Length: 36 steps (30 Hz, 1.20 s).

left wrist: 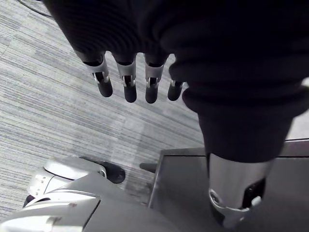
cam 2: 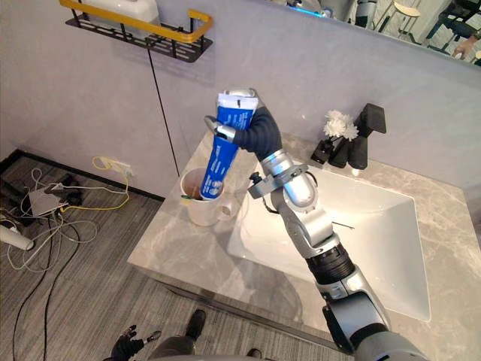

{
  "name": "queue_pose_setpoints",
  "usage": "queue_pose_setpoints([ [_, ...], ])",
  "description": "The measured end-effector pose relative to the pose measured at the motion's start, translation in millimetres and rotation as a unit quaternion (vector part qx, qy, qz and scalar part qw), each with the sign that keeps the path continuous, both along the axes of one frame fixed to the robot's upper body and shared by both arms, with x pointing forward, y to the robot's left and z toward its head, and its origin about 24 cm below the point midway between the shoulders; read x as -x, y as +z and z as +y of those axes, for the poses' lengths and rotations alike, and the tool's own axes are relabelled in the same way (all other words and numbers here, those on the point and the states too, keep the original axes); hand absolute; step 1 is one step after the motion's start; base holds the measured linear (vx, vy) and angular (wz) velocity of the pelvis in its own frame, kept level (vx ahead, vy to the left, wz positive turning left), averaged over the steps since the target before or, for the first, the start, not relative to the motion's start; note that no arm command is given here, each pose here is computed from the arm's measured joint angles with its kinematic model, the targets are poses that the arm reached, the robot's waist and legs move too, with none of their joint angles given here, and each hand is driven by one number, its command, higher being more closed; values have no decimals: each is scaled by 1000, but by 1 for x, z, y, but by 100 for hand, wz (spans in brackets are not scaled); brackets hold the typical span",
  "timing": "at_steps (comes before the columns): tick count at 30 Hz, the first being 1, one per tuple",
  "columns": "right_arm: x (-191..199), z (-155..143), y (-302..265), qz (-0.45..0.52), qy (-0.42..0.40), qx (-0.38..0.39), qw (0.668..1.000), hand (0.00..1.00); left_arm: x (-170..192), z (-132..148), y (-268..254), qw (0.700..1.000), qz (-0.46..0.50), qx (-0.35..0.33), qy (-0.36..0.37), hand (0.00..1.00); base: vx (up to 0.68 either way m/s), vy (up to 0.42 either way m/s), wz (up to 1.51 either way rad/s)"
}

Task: Organize washtable

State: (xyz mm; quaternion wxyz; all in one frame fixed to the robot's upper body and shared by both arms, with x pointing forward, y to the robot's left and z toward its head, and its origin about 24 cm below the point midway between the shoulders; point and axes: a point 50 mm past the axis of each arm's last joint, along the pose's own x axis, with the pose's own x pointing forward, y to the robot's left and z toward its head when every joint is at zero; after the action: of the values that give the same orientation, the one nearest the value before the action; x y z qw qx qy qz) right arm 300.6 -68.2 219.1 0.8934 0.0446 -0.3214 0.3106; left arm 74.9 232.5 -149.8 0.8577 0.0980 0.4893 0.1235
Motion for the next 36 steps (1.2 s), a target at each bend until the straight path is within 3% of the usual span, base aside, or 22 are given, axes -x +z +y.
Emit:
queue_pose_setpoints([
  [18, -6, 21, -10, 8, -2, 54, 999, 100, 0, 0, 0, 1000, 1, -1, -8, 0, 0, 0, 0],
  [19, -8, 21, -12, 10, -7, 59, 998, 0, 0, 0, 0, 1000, 1, -1, -9, 0, 0, 0, 0],
  [36, -9, 21, -22, 8, -35, 89, 995, 0, 0, -1, 0, 1000, 3, -1, -10, 0, 0, 0, 0],
])
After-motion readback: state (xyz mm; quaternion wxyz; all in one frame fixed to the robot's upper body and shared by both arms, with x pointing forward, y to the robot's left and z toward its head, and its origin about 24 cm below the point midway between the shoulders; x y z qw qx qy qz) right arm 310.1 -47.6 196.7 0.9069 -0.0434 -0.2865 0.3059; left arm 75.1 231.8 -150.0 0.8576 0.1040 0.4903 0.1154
